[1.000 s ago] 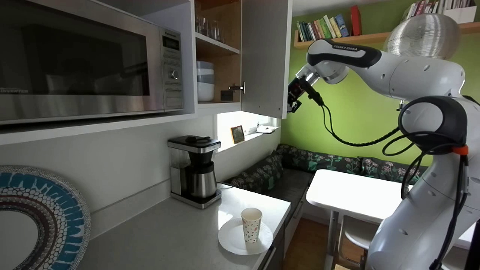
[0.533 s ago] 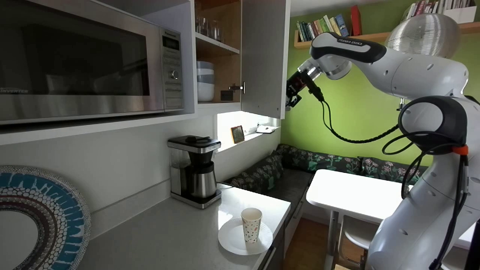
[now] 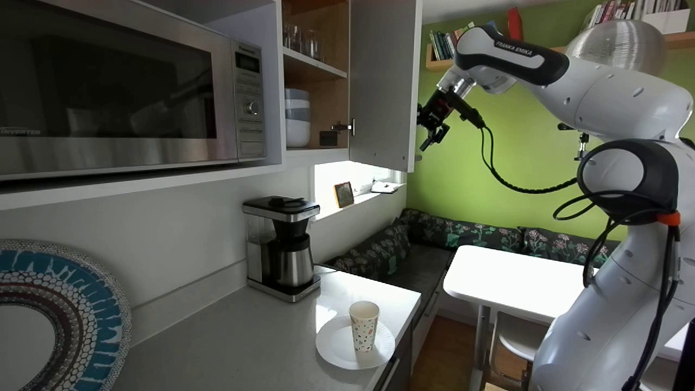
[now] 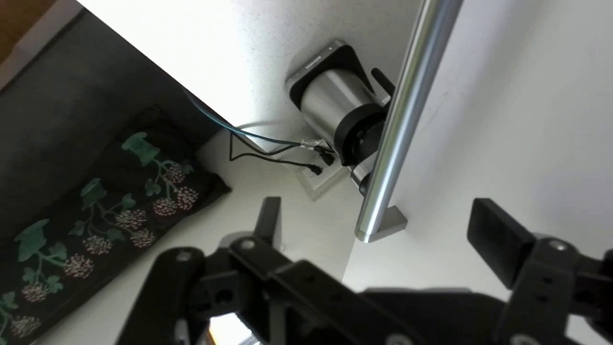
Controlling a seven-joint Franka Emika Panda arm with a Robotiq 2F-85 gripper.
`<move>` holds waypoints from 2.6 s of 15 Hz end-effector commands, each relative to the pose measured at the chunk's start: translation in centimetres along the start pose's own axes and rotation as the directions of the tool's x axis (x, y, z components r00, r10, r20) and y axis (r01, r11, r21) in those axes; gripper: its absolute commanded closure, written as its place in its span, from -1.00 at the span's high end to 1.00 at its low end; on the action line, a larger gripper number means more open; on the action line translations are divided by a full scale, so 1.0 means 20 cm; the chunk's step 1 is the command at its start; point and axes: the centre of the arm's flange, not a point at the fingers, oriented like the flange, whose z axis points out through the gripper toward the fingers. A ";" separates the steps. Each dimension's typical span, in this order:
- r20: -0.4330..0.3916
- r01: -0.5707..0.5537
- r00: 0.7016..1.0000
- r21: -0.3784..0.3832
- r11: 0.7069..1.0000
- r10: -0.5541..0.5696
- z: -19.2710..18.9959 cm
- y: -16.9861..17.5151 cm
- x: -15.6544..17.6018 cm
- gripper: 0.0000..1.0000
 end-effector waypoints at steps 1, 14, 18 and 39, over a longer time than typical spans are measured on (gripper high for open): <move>0.037 0.060 0.998 -0.118 0.991 -0.056 -0.19 -0.05 -0.09 1.00; 0.044 0.194 0.981 -0.217 0.957 -0.189 -0.44 -0.31 -0.47 1.00; 0.050 0.222 0.975 -0.270 0.937 -0.217 -0.39 -0.45 -0.55 1.00; -0.209 0.207 0.911 -0.516 0.831 -0.356 -0.15 -0.45 -0.52 1.00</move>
